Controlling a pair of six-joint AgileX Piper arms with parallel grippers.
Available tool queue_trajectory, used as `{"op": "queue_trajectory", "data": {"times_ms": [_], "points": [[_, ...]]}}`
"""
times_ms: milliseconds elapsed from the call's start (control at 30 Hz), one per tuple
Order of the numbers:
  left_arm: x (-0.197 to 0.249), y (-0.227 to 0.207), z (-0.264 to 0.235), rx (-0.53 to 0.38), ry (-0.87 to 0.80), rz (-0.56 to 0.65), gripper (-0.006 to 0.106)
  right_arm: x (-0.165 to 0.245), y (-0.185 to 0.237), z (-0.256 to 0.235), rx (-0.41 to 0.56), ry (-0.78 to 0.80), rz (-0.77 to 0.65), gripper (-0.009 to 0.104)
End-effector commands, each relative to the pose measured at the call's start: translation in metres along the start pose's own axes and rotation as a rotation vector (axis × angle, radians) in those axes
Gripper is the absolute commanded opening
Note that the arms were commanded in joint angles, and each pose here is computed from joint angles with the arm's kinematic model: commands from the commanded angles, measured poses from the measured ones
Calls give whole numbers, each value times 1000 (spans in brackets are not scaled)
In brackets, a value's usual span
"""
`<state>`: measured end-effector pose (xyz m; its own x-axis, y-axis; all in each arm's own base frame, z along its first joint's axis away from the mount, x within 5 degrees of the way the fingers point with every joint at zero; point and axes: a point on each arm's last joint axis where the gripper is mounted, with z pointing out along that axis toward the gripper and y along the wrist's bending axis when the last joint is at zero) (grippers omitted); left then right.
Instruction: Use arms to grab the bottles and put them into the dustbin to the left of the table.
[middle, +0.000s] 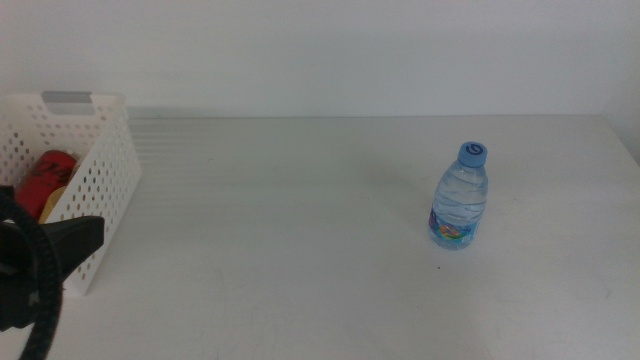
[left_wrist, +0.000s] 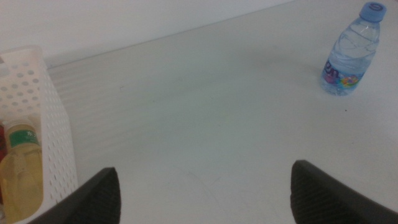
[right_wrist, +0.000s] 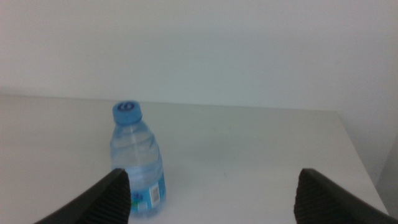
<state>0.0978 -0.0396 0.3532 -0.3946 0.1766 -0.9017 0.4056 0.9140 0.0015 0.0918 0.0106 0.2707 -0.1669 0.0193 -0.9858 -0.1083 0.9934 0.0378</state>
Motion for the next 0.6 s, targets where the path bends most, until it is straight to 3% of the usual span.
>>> {"op": "queue_trajectory", "data": {"times_ms": [0,333,467,567], "points": [[-13,0,-4,-3,-90,-22,90,-26,1,9,-5,-123,-17,72],[-13,0,-4,-3,-90,-22,90,-18,4,54,-49,-152,116,72],[-13,0,-4,-3,-90,-22,90,3,8,71,-111,-148,163,72],[-13,0,-4,-3,-90,-22,90,19,15,82,-187,-120,123,72]]}}
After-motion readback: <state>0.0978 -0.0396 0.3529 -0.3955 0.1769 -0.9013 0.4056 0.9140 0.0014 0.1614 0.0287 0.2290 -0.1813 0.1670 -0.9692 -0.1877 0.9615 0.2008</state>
